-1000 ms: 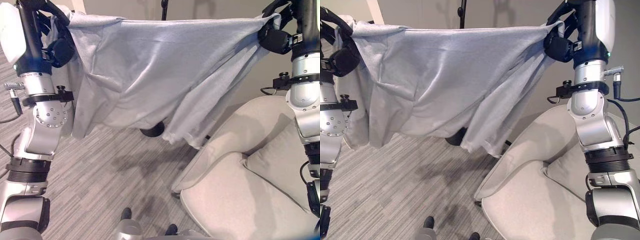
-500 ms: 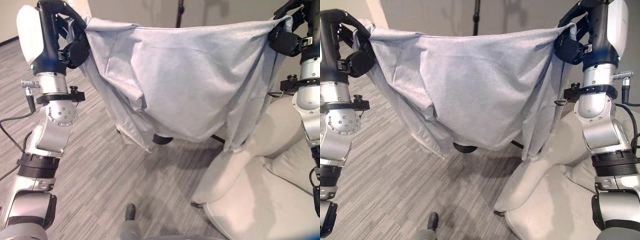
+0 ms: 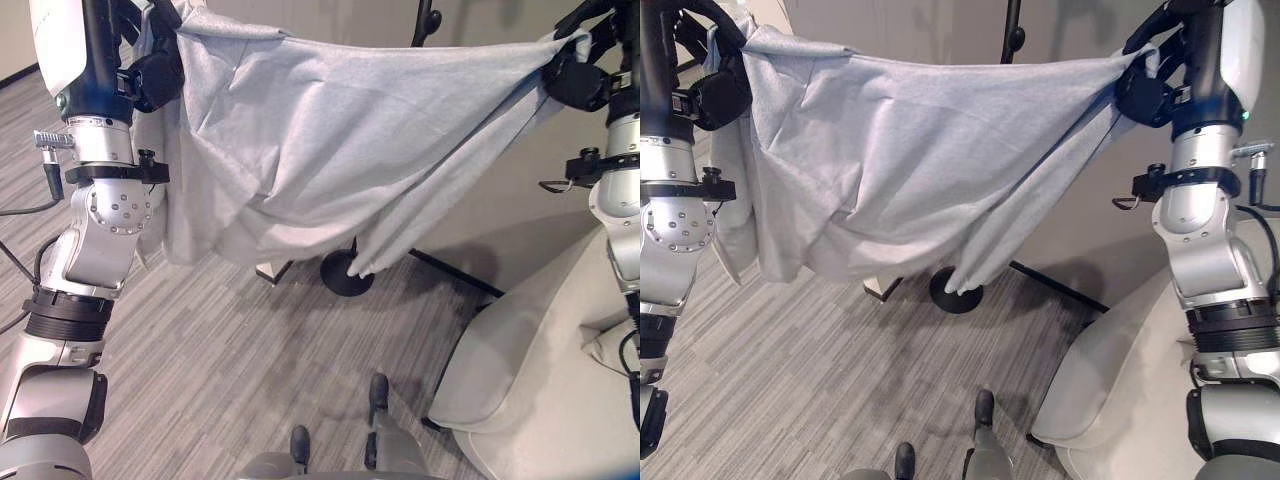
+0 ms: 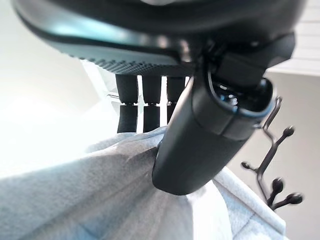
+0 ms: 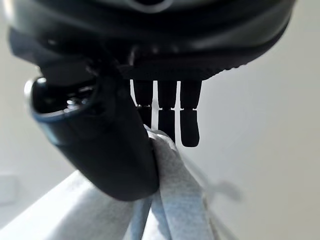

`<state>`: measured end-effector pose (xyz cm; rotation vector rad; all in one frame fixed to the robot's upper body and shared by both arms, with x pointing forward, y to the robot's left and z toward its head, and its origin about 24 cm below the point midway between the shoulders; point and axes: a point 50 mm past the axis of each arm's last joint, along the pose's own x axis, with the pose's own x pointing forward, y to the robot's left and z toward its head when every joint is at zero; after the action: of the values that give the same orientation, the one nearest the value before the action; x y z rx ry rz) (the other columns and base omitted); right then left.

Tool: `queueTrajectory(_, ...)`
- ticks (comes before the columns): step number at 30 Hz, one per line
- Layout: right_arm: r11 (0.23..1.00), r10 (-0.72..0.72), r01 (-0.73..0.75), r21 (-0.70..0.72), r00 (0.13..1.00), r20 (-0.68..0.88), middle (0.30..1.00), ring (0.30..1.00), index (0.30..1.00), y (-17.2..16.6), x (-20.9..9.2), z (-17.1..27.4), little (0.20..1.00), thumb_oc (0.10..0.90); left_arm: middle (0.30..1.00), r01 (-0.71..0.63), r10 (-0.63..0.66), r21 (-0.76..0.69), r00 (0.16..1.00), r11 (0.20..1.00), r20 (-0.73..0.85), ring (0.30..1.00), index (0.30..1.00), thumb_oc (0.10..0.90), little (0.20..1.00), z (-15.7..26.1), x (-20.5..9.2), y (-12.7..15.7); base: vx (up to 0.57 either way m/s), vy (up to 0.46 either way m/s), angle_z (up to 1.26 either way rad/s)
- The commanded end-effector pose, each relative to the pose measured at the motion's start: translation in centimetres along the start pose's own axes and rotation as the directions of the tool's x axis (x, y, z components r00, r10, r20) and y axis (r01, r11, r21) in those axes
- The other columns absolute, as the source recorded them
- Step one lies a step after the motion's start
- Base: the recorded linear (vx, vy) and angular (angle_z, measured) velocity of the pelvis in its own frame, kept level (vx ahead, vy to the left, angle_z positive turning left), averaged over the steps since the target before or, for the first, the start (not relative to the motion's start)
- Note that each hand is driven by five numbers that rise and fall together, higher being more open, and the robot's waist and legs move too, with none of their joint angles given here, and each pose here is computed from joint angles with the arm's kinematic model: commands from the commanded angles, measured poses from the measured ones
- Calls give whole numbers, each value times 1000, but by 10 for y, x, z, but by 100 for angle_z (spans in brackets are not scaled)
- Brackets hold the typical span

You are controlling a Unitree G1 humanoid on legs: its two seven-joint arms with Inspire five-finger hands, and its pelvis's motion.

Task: Hang the clothes on the sofa on the clothes rack.

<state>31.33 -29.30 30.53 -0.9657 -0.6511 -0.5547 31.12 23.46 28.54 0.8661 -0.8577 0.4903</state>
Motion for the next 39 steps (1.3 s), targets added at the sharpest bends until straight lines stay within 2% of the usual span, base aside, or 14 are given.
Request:
queueTrajectory(1, 955, -295, 298, 3, 943, 153, 300, 300, 300, -71, 38, 37, 300, 400, 300, -163, 175, -73, 964, 984, 202, 300, 300, 400, 300, 43, 31, 29, 276, -285, 67)
queueTrajectory(7, 951, -304, 309, -9, 941, 152, 300, 300, 300, -83, 41, 35, 300, 400, 300, -166, 193, -142, 959, 976, 207, 300, 300, 400, 300, 50, 28, 28, 198, -288, 27)
queueTrajectory(11, 947, -310, 319, -33, 937, 159, 300, 300, 300, -102, 60, 46, 300, 400, 300, -192, 230, -179, 947, 965, 223, 300, 300, 400, 300, 57, 42, 39, 69, -272, -36)
queueTrajectory(15, 954, -286, 298, -36, 940, 185, 300, 300, 300, -105, 80, 66, 300, 400, 300, -273, 274, -42, 923, 961, 272, 300, 300, 400, 300, 63, 72, 61, 152, 40, -39)
queueTrajectory(18, 969, -245, 245, 24, 950, 191, 300, 300, 300, -83, 88, 80, 300, 400, 300, -309, 298, 28, 935, 951, 190, 300, 300, 400, 300, 47, 83, 59, 261, 177, -82)
queueTrajectory(20, 970, -241, 238, 39, 950, 200, 300, 300, 300, -80, 92, 87, 300, 400, 300, -323, 308, 80, 937, 943, 163, 300, 300, 400, 300, 39, 86, 63, 209, 188, -61)
queueTrajectory(26, 971, -241, 235, 54, 946, 215, 300, 300, 300, -78, 94, 94, 300, 400, 300, -373, 358, 165, 927, 913, 111, 300, 300, 400, 300, 21, 85, 75, 103, 109, -20)
queueTrajectory(39, 976, -216, 212, 42, 943, 253, 300, 300, 300, -73, 86, 94, 300, 400, 300, -397, 382, 205, 918, 895, 108, 300, 300, 400, 300, 12, 74, 86, 20, 11, 14)
